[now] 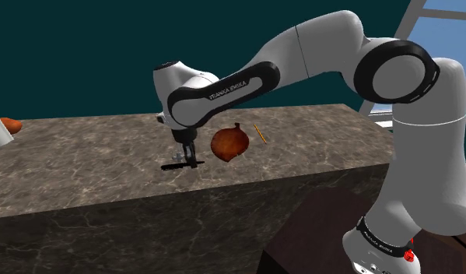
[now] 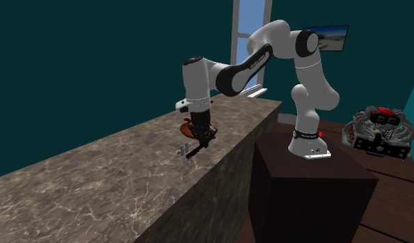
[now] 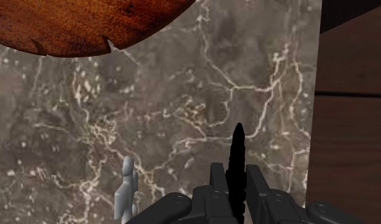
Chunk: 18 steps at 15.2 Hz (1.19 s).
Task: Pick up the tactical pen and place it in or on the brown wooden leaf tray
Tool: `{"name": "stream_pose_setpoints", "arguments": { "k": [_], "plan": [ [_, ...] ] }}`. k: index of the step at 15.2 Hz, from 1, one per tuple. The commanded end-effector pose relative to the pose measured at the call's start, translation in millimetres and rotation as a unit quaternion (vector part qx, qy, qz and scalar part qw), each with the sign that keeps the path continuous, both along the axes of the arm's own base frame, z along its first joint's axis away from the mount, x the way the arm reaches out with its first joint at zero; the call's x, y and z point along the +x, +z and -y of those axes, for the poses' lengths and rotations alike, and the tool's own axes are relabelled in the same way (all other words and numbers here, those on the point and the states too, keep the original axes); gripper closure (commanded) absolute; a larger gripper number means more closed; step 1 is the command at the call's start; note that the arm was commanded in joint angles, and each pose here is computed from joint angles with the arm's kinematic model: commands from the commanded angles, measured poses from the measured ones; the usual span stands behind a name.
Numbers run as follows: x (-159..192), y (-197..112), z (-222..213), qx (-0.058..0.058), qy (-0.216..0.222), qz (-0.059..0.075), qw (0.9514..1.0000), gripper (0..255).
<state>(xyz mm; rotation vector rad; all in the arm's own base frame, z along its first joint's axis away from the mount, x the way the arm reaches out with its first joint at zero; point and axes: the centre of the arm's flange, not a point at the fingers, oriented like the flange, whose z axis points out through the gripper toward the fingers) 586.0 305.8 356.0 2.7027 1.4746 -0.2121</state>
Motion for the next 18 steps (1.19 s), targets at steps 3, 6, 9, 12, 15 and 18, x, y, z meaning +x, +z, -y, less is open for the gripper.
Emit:
{"name": "stream_pose_setpoints", "arguments": {
  "k": [3, 6, 9, 12, 15, 18],
  "plan": [
    [0.0, 21.4, -0.4, 0.0, 0.0, 0.0, 1.0, 255],
    [0.0, 37.2, -0.4, 0.0, 0.0, 0.0, 1.0, 255],
    [0.0, 53.1, -0.4, 0.0, 0.0, 0.0, 1.0, 255],
    [1.5, 60.3, 12.7, 0.0, 0.0, 0.0, 1.0, 255],
    [6.0, 61.9, 52.0, 0.0, 0.0, 0.0, 1.0, 255],
    [10.5, 63.5, 91.3, 0.0, 0.0, 0.0, 1.0, 255]
  ]
}}
